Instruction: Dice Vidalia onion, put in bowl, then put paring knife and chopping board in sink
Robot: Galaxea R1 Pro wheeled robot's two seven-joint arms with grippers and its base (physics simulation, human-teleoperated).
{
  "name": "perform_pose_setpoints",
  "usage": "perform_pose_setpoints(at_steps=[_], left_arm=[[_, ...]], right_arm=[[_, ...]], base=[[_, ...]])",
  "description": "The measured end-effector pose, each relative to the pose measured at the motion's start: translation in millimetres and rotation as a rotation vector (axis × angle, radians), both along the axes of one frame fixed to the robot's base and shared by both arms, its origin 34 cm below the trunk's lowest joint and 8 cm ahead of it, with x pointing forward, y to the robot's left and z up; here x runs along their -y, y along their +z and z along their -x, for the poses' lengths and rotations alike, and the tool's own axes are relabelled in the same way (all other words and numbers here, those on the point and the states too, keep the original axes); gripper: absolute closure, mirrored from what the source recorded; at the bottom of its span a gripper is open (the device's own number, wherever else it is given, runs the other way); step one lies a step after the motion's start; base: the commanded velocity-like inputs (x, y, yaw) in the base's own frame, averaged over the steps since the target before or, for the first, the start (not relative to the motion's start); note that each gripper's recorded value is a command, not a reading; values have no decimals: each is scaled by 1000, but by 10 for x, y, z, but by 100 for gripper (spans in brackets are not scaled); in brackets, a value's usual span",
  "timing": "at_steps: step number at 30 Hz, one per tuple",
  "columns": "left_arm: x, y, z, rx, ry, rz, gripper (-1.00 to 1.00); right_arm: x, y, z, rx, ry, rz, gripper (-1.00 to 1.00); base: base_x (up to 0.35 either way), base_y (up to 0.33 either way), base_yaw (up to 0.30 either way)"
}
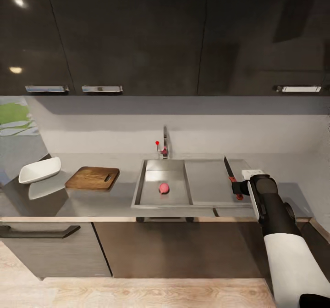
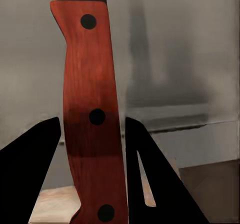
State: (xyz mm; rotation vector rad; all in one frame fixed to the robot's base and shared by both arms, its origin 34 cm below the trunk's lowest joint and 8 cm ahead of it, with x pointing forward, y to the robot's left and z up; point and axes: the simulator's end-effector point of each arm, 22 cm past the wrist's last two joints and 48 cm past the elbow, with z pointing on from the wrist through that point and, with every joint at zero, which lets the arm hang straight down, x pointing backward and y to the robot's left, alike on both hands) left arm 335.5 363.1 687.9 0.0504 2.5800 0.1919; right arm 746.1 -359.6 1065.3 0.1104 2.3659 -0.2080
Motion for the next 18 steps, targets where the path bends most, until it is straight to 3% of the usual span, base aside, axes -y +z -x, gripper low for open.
perform_pose_setpoints(at_steps=[5, 12, 18], left_arm=[[59, 334, -524, 123, -19, 2, -100], [181, 825, -1102, 234, -48, 16, -100], [498, 1381, -1556, 295, -127, 95, -100]], right_arm=[[7, 2, 3, 0, -1, 2, 100], [87, 12, 22, -6, -12, 38, 100], [196, 26, 45, -15, -27, 85, 100]], base=[[-259, 0, 0], [-65, 0, 0], [-10, 0, 0]])
